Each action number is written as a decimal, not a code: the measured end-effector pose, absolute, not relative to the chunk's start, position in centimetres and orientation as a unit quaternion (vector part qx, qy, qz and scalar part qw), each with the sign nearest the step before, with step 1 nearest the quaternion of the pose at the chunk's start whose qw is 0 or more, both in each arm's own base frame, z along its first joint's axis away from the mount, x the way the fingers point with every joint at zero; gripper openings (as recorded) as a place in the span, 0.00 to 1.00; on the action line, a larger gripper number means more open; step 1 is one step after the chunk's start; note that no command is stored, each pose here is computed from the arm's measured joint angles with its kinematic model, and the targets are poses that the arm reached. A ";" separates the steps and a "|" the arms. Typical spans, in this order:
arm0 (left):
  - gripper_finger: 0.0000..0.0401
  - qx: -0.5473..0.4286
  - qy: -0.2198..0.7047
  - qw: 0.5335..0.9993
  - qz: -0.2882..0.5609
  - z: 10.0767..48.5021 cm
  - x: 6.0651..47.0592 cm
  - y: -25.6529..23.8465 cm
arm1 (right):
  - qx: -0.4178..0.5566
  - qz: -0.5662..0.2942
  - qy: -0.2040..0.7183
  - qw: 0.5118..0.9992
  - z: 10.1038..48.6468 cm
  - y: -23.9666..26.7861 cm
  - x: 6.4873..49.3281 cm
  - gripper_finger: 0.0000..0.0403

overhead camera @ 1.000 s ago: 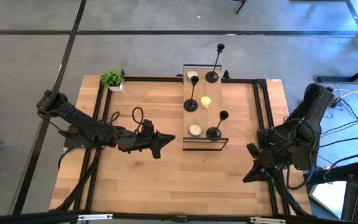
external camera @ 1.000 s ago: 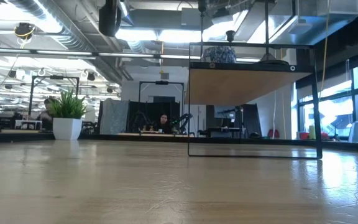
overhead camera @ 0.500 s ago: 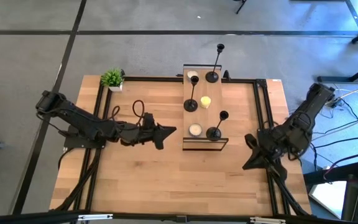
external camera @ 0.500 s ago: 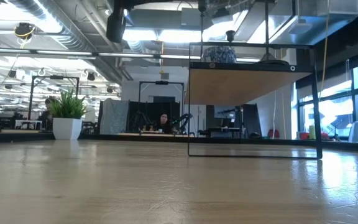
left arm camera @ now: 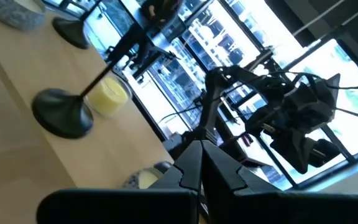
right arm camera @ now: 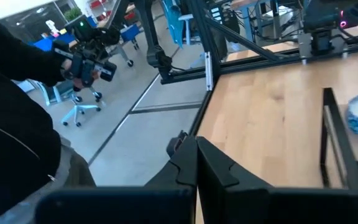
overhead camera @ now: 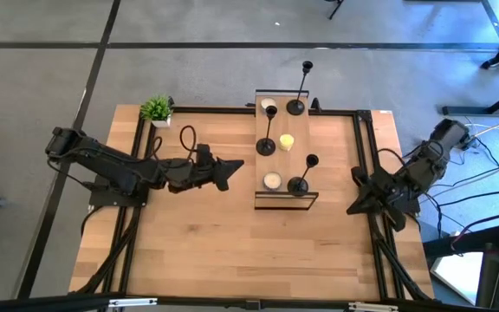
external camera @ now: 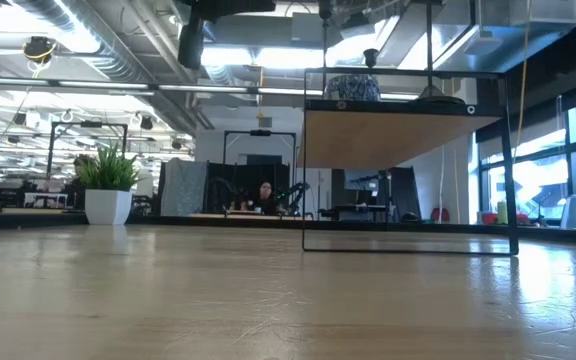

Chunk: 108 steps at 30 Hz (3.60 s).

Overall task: Pick & Place candle stick holders
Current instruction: Return to Home Position

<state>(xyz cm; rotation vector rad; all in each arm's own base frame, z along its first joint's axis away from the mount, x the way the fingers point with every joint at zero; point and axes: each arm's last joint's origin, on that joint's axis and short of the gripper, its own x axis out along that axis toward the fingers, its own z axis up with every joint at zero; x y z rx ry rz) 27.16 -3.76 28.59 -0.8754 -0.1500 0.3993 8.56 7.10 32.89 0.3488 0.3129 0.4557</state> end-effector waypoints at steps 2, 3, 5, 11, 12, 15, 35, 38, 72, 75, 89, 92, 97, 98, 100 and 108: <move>0.00 -0.420 -0.074 0.883 0.198 28.6 27.2 -3.4 | 0.169 0.222 0.155 0.948 32.8 6.5 8.2 0.00; 0.00 -0.421 -0.075 0.881 0.200 28.6 27.2 -3.2 | 0.169 0.221 0.155 0.948 32.8 6.2 8.0 0.00; 0.00 -0.425 -0.079 0.878 0.204 28.6 27.3 -2.9 | 0.169 0.219 0.157 0.948 32.8 5.8 7.8 0.00; 0.00 -0.429 -0.078 0.876 0.207 28.5 27.4 -2.3 | 0.189 0.234 0.144 0.943 30.7 5.8 7.9 0.00; 0.00 -0.430 -0.079 0.875 0.207 28.5 27.4 -2.2 | 0.201 0.240 0.135 0.940 30.1 5.9 8.1 0.00; 0.00 -0.434 -0.080 0.873 0.209 28.5 27.4 -2.1 | 0.226 0.251 0.097 0.936 28.5 6.0 8.3 0.00; 0.00 -0.445 -0.068 0.871 0.199 28.3 27.5 -1.5 | 0.217 0.009 0.081 0.973 23.4 2.0 5.7 0.00; 0.00 -0.445 -0.067 0.871 0.197 28.3 27.5 -1.5 | 0.212 -0.015 0.081 0.974 23.1 1.6 5.3 0.00; 0.00 -0.455 -0.061 0.870 0.178 28.4 27.5 -1.7 | 0.240 0.027 0.048 0.969 19.4 2.2 8.1 0.00; 0.00 -0.456 -0.059 0.871 0.174 28.4 27.5 -1.7 | 0.232 0.025 0.048 0.971 19.4 2.0 8.1 0.00; 0.00 -0.456 -0.057 0.872 0.170 28.4 27.6 -1.7 | 0.227 0.008 0.041 0.973 19.3 0.9 8.5 0.00; 0.00 -0.456 -0.055 0.872 0.167 28.4 27.6 -1.8 | 0.231 0.013 0.038 0.972 18.5 0.8 8.8 0.00; 0.00 -0.457 -0.055 0.872 0.166 28.4 27.6 -1.8 | 0.255 0.050 0.008 0.966 16.9 0.7 9.6 0.00; 0.00 -0.457 -0.054 0.872 0.165 28.4 27.6 -1.8 | 0.255 0.055 0.000 0.965 16.8 0.7 9.7 0.00; 0.00 -0.458 -0.054 0.872 0.163 28.4 27.6 -1.8 | 0.253 0.051 -0.006 0.966 16.9 0.6 9.7 0.00; 0.00 -0.458 -0.052 0.874 0.155 28.4 27.5 -2.3 | 0.239 -0.022 -0.018 0.971 16.8 -0.1 9.7 0.00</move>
